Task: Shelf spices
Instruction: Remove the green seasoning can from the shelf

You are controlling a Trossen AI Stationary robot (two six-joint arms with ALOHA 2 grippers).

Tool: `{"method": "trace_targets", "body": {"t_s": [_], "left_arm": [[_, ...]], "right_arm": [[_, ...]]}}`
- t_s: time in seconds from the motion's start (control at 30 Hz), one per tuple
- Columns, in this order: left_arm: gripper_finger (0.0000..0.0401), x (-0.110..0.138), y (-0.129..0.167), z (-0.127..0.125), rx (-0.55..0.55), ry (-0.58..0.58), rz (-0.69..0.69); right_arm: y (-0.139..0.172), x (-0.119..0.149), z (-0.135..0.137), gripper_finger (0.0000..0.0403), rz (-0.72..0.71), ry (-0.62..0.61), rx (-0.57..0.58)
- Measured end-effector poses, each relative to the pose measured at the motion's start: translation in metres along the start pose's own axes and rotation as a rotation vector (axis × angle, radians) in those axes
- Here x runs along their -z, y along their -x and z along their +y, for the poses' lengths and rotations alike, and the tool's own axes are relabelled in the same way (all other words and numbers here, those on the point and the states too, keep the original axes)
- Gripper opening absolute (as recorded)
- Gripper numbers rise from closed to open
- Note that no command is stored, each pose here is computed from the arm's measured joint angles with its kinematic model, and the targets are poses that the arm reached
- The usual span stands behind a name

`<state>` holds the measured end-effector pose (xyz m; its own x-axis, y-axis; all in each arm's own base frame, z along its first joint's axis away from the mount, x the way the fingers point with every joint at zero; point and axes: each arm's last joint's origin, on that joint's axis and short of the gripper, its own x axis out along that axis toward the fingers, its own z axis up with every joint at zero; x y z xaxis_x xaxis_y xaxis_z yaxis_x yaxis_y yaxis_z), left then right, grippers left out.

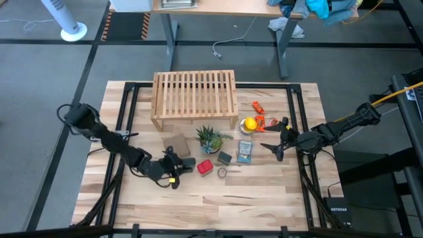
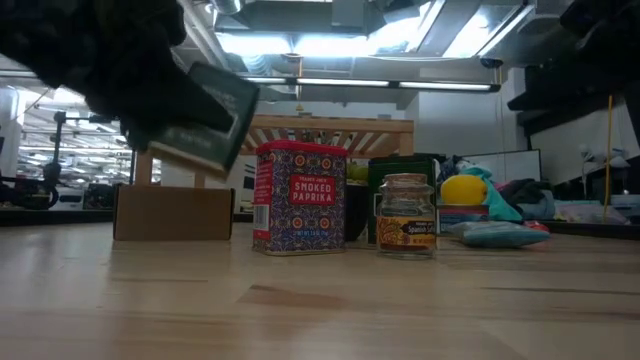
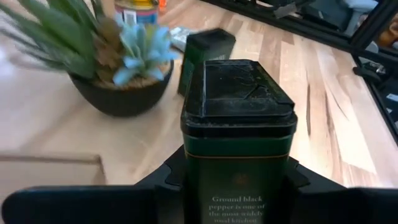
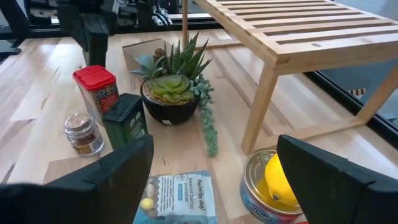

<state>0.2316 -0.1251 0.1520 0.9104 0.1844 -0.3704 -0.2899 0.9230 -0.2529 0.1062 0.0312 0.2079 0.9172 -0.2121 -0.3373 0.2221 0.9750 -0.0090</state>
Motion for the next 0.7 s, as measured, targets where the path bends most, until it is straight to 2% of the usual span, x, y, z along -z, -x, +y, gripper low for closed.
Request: {"method": "trace_targets", "body": {"t_s": [0.2,0.33,0.57,0.7], "left_arm": [[0.0107,0.028,-0.006,-0.008,-0.030,0.055,0.002],[0.0107,0.040,-0.005,-0.011,-0.083,0.059,-0.044],[0.0107,0.051,-0.004,-0.011,-0.127,0.042,-0.063],[0.0107,0.055,-0.007,-0.010,-0.138,0.074,-0.064]], "right_arm": [[0.000,0.001,0.000,0.0347,0.007,0.004,-0.010],[0.000,0.001,0.000,0.0347,0.007,0.004,-0.011],[0.000,0.001,0.000,0.0347,0.008,-0.001,-0.016],[0.000,0.001,0.001,0.0347,0.015,-0.002,-0.044]]}}
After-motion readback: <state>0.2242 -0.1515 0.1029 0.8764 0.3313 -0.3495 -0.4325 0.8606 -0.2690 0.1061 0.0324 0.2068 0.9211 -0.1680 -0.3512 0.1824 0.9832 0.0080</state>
